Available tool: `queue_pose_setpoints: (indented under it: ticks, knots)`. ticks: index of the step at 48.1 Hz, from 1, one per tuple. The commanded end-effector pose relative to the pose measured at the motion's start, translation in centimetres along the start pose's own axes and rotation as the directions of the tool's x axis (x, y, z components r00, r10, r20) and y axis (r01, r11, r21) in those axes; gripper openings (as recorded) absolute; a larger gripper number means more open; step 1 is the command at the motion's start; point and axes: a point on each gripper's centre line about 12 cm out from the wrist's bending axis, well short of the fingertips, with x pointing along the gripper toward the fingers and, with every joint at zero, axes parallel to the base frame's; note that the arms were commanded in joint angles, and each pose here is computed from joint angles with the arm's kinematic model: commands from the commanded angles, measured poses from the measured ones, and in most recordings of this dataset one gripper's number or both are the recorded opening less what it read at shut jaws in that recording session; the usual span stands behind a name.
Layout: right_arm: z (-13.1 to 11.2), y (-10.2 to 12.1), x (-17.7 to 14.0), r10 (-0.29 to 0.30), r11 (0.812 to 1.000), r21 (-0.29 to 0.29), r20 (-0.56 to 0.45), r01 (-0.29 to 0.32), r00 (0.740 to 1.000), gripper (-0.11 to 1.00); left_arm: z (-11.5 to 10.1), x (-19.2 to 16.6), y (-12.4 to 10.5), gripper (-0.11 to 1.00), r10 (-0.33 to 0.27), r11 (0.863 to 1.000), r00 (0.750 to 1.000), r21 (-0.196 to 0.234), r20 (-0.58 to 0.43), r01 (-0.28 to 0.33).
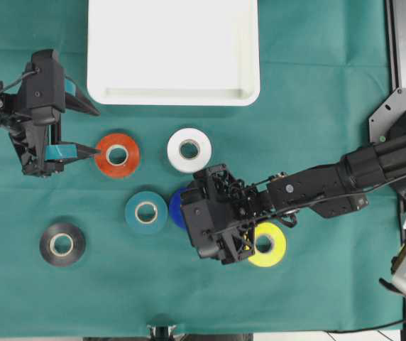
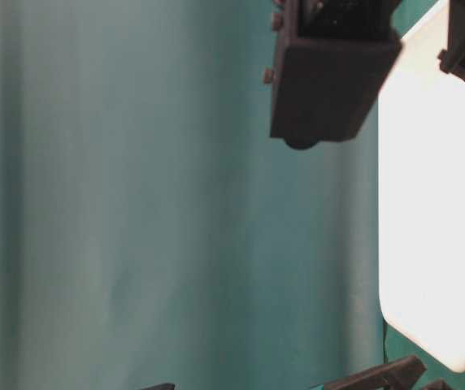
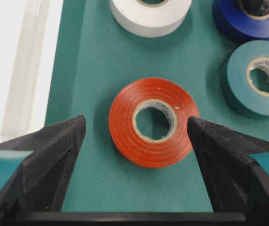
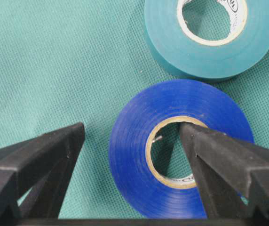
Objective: Put the tape alternately from left to right into the white case.
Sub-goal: 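Lower the right gripper and grasp the blue tape roll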
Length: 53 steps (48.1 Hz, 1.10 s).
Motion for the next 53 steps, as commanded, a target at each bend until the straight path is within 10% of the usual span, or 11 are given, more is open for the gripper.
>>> queue_pose_setpoints:
  ticks: [1, 15, 53]
  knots:
    - [0.4, 0.0, -0.2, -0.001, 1.000, 0.016, 0.006, 0.001, 1.000, 0.72, 0.6, -0.2, 0.0, 0.93, -0.001, 1.000, 1.000, -0.004, 0.021, 0.002]
    - [0.7, 0.0, -0.5, 0.000, 1.000, 0.018, 0.011, 0.000, 1.000, 0.07, 0.6, -0.2, -0.1, 0.93, -0.003, 1.000, 1.000, -0.003, 0.023, 0.003]
    - [4.1, 3.3, -5.5, 0.076, 0.997, -0.035, 0.154, -0.071, 0.985, 0.03, 0.7, -0.3, -0.1, 0.93, -0.003, 1.000, 1.000, -0.003, 0.026, 0.003]
